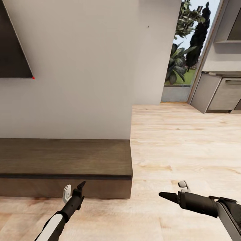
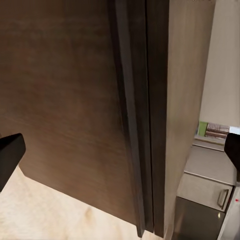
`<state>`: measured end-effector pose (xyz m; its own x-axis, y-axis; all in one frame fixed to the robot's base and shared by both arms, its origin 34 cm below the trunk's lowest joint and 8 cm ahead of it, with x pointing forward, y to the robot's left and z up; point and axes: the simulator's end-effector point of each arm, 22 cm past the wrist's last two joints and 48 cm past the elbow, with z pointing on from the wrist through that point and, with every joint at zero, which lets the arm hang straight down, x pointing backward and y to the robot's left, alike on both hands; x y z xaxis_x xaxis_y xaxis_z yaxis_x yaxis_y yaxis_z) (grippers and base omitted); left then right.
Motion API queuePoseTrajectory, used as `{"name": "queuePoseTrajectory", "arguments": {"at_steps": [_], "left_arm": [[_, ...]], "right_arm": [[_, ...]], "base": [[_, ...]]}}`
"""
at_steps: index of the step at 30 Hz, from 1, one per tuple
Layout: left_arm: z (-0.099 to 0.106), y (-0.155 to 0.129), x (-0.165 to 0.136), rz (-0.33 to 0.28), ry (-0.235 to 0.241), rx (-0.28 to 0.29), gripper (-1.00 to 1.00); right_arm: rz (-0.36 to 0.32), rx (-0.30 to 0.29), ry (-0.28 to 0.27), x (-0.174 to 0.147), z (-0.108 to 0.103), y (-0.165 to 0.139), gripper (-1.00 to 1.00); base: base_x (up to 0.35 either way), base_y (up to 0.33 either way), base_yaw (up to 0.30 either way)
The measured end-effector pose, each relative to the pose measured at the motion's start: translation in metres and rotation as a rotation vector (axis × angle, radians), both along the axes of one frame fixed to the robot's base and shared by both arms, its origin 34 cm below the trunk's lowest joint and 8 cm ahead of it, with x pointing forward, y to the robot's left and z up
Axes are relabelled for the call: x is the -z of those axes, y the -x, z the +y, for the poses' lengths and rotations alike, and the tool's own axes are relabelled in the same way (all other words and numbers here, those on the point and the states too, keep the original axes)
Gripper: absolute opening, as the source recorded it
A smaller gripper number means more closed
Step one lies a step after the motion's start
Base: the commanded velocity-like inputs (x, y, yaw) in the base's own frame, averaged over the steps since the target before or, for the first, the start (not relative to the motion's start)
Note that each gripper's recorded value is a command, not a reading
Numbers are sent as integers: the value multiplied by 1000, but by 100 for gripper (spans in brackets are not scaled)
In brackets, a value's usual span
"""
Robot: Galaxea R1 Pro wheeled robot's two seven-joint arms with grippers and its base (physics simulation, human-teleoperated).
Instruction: Place each of the two pumpkins and all three candles from the living room inside a cabinet in the living room (use any cabinet), then make sure every cabinet is closed, and position the cauldron so it is next to a table in the living room.
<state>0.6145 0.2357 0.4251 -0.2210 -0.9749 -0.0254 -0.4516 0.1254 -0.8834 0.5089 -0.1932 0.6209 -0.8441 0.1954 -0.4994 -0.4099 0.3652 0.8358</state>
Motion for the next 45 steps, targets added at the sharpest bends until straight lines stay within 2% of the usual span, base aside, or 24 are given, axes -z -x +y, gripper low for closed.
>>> {"name": "queuePoseTrajectory", "arguments": {"at_steps": [45], "left_arm": [[1, -1, -2, -5, -2, 0, 100]], "right_arm": [[0, -14, -3, 0, 6, 2, 100]], "base": [[28, 0, 0]]}}
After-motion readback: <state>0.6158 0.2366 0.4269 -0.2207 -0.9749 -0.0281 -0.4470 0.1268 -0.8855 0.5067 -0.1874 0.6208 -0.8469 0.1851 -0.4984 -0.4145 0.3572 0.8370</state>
